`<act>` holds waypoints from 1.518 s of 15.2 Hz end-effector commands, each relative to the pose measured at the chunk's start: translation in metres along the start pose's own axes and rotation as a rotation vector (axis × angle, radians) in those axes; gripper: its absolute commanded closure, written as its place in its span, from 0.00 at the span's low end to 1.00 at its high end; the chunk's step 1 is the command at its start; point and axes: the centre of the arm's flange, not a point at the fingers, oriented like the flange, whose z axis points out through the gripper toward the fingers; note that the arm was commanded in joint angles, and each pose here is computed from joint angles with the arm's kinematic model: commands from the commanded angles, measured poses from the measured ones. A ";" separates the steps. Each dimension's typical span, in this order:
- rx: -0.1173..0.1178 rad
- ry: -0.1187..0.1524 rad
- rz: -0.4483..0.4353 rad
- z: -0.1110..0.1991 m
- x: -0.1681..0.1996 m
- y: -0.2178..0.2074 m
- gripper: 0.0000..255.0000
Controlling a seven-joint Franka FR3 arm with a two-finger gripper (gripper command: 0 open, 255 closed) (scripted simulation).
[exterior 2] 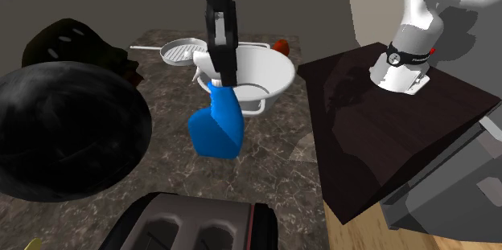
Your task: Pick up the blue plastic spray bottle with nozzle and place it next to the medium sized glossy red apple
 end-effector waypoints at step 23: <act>0.000 0.000 0.000 -0.084 -0.036 0.131 1.00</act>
